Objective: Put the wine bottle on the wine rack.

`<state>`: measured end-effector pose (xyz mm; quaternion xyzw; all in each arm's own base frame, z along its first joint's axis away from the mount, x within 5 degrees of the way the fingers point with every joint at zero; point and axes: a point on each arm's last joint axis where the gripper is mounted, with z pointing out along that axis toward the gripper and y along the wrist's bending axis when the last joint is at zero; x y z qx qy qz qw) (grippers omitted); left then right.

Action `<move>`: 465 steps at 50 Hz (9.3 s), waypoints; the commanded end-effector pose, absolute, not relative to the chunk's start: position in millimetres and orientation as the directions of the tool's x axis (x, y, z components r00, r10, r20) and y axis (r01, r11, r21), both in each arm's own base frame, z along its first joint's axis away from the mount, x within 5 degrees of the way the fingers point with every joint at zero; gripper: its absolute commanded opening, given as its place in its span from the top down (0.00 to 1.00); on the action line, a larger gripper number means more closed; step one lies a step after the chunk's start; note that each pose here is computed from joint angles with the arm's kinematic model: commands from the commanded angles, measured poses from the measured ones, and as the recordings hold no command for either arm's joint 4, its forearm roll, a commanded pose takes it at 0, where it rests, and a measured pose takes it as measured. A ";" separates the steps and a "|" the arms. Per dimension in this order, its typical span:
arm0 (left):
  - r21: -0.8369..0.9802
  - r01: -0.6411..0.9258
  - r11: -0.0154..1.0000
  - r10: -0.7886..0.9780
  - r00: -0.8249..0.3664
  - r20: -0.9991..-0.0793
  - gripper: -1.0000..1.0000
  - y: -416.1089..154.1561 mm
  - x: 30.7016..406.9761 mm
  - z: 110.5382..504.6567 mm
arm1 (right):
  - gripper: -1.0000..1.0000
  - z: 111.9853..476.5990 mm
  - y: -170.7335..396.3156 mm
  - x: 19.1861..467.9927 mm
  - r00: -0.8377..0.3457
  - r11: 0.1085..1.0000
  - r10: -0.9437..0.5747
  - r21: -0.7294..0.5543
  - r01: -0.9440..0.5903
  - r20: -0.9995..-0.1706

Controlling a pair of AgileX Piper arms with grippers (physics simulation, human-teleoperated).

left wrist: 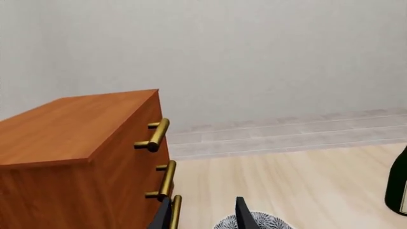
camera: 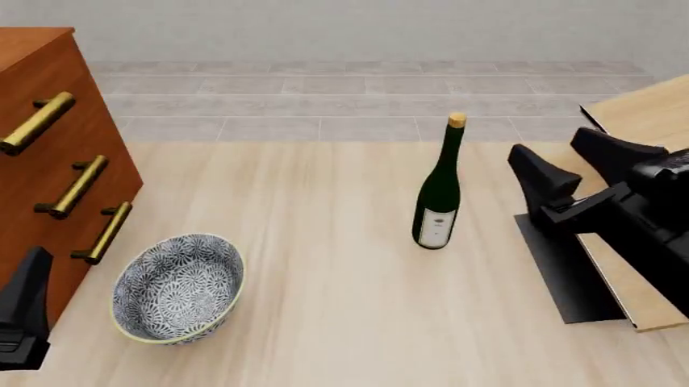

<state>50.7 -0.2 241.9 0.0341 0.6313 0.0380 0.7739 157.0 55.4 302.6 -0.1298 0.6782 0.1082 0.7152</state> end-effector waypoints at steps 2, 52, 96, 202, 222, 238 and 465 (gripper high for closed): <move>0.109 -0.017 0.994 0.110 0.206 -0.972 0.00 -0.3 51.0 241.0 | 0.00 289.9 69.2 191.0 0.024 0.940 -0.030 -0.037 -0.340 -0.999; 0.129 -0.057 0.990 0.138 0.191 -0.972 0.00 1.6 51.1 240.2 | 0.00 252.3 95.7 287.7 -0.035 0.945 -0.093 -0.077 -0.319 -0.995; 0.155 -0.065 0.986 0.165 0.178 -0.970 0.00 1.8 51.2 239.6 | 0.00 234.8 107.5 321.9 -0.060 0.944 -0.093 -0.069 -0.322 -0.994; 0.067 -0.015 0.998 0.068 0.240 -0.968 0.00 -0.1 49.8 245.9 | 1.00 494.9 -1.7 185.1 -0.070 0.917 0.398 0.396 0.040 -0.915; 0.058 -0.007 0.998 0.058 0.249 -0.967 0.00 -0.4 50.0 244.9 | 1.00 504.6 -31.4 174.9 -0.030 0.819 0.546 0.526 0.227 -0.837; 0.061 0.001 0.998 0.058 0.252 -0.966 0.00 -0.8 49.8 245.7 | 1.00 510.8 -38.0 160.3 0.000 0.786 0.575 0.552 0.279 -0.818; 0.080 0.003 0.997 0.078 0.207 -0.975 0.00 -1.1 53.1 231.7 | 1.00 364.2 -196.6 201.7 -0.025 0.560 0.533 0.331 0.759 -0.846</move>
